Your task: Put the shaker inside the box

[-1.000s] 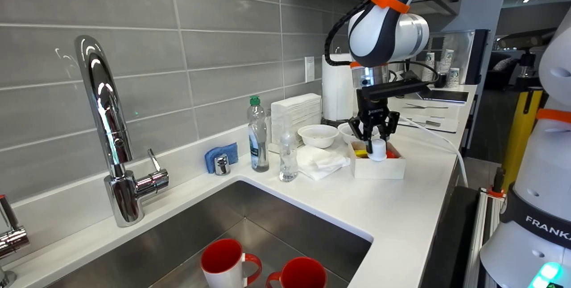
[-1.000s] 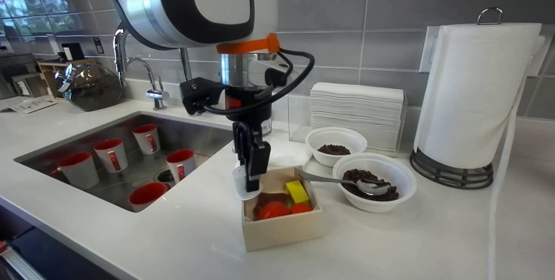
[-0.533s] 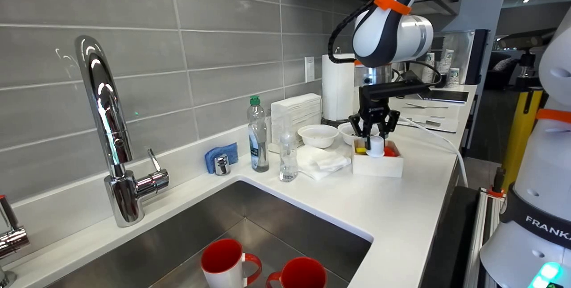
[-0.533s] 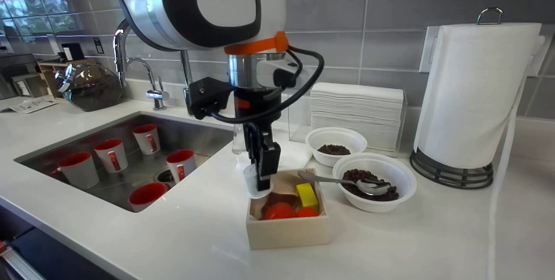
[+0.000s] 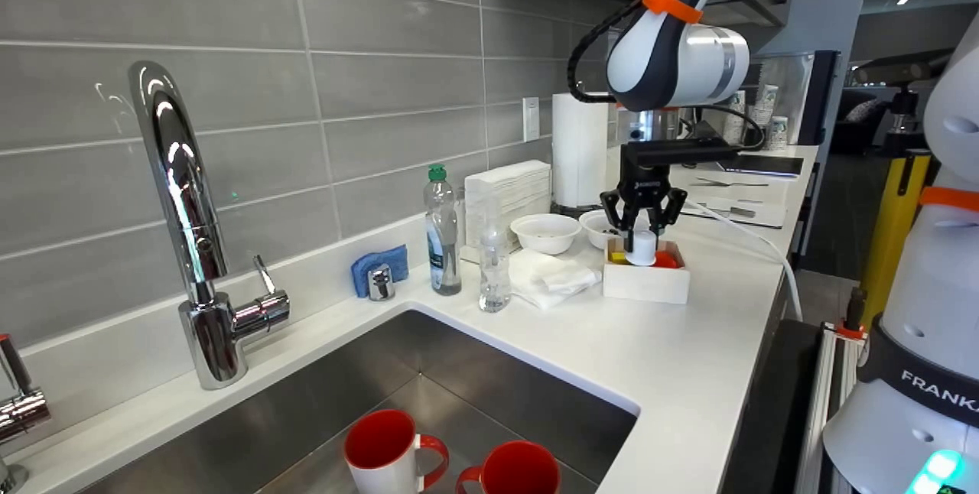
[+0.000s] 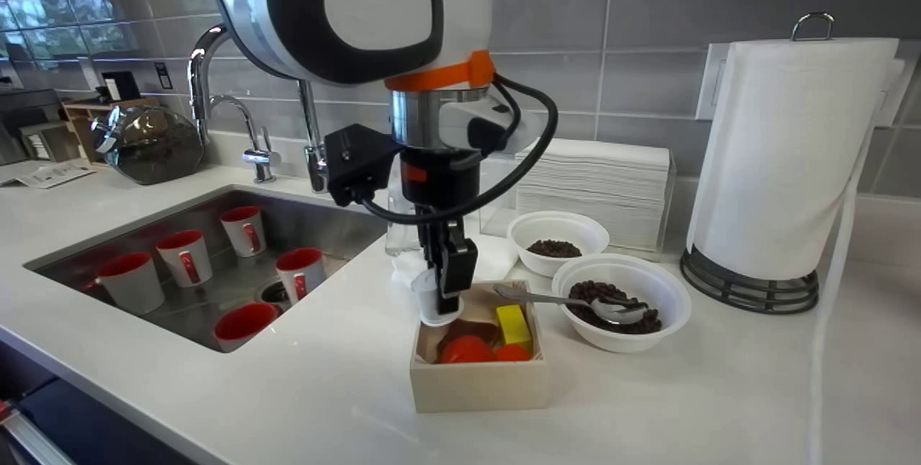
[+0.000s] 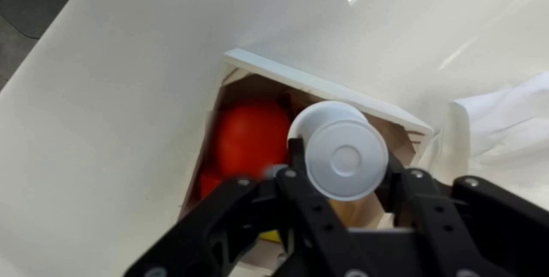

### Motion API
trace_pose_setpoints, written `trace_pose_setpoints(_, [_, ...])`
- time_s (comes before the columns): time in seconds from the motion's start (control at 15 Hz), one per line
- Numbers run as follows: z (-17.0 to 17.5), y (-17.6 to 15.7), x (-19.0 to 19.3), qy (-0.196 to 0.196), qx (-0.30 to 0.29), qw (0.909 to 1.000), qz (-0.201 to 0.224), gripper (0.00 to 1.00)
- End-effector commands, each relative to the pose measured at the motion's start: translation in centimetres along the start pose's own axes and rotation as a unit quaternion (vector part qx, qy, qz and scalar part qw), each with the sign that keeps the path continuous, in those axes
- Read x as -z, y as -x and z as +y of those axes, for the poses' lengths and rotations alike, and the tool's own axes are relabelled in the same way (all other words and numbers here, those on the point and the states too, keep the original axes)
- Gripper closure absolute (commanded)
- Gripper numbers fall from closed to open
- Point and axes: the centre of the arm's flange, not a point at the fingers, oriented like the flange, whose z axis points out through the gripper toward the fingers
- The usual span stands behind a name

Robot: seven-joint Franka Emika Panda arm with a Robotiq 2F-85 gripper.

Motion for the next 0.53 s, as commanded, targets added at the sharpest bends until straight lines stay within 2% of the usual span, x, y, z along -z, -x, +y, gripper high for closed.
trace_pose_setpoints(0.0, [0.7,-0.3,0.2,-0.016,-0.004,0.9998,0.011,0.84])
trace_pose_setpoints(0.47, [-0.5,-1.2,-1.2,-0.015,-0.002,0.9993,0.034,0.84])
